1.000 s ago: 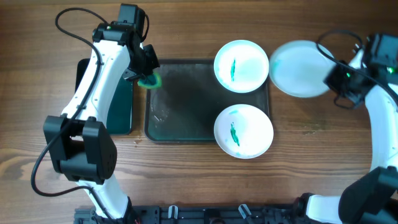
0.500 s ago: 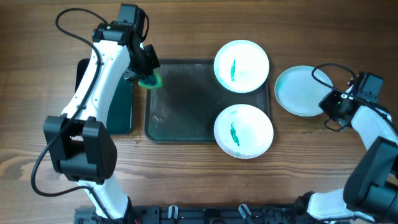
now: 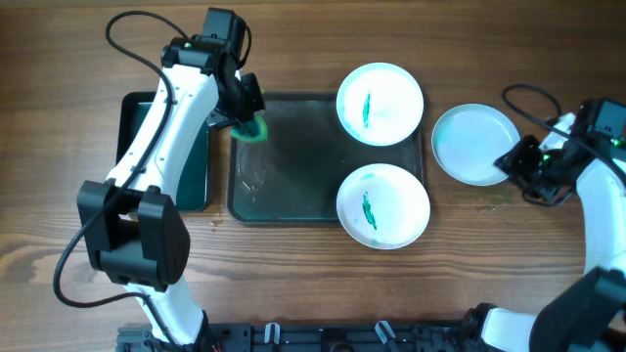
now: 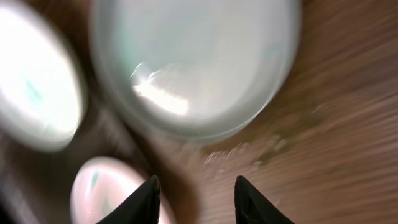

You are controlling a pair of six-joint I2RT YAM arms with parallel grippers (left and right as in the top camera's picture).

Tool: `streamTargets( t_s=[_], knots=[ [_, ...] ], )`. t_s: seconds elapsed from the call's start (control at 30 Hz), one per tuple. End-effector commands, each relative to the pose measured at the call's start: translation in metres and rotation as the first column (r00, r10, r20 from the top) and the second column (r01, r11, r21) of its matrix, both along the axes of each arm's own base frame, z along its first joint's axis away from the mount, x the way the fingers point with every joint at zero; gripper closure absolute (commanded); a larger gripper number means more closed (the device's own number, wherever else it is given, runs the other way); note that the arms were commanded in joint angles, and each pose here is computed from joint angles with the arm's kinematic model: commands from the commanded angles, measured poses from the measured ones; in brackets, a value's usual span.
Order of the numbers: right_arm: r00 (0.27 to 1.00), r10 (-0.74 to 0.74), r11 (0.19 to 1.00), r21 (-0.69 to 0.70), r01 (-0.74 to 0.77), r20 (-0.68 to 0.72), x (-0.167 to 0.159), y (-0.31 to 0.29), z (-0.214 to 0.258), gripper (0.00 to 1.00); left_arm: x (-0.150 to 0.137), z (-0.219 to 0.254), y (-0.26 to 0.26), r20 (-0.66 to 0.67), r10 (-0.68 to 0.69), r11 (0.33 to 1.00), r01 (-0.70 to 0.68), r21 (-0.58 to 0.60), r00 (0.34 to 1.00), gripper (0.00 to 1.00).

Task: Clean dirty plates on tray and stack at the side
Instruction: 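Grasp the lower-right plate rim with the right gripper and drag it left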

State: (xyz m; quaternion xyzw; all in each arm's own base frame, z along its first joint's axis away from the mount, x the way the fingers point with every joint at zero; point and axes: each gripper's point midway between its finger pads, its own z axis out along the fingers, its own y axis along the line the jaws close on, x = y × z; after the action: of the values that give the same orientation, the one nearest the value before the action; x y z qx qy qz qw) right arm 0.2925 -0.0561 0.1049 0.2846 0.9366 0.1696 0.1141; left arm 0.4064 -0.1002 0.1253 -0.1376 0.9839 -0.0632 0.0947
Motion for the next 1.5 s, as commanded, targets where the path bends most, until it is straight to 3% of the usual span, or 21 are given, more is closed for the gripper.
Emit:
streamTargets(
  t_s=[0.0,0.23,0.57,0.8,0.87,1.03,1.2,1.47],
  knots=[
    [0.971,0.239,0.968,0.076,-0.240,0.020,-0.012,0.045,-0.003,0.60,-0.004,0.005,-0.009,0.002,-0.008,1.000,0.008,-0.012,1.000,0.96],
    [0.917,0.392,0.918,0.101,-0.384,-0.070,-0.048,0.094,-0.055,0.63,-0.006,0.005,-0.017,0.001,-0.028,1.000,0.028,-0.011,1.000,0.96],
    [0.899,0.437,0.899,0.028,-0.437,-0.037,-0.045,0.113,-0.083,0.70,-0.006,0.005,-0.017,0.001,-0.028,1.000,0.028,-0.011,1.000,0.96],
    [0.908,0.417,0.909,0.007,-0.417,-0.037,-0.041,0.110,-0.084,0.82,-0.006,0.005,-0.017,0.002,-0.028,1.000,0.028,-0.012,1.000,0.96],
    [0.908,0.418,0.909,0.004,-0.418,-0.032,-0.040,0.110,-0.084,0.96,-0.006,0.005,-0.017,0.002,-0.028,1.000,0.028,-0.012,1.000,0.96],
    [0.902,0.431,0.902,0.013,-0.431,-0.035,-0.040,0.123,-0.083,0.96,-0.006,0.005,-0.017,0.002,-0.028,1.000,0.028,-0.012,1.000,0.96],
    [0.888,0.458,0.888,0.032,-0.459,0.033,-0.023,0.174,-0.061,0.96,-0.006,0.005,-0.017,0.002,-0.028,1.000,0.028,-0.012,1.000,0.96],
    [0.942,0.270,0.963,-0.026,-0.270,0.202,0.017,0.244,-0.046,0.96,-0.006,0.005,-0.017,0.002,-0.028,1.000,0.028,-0.012,1.000,0.96]
  ],
)
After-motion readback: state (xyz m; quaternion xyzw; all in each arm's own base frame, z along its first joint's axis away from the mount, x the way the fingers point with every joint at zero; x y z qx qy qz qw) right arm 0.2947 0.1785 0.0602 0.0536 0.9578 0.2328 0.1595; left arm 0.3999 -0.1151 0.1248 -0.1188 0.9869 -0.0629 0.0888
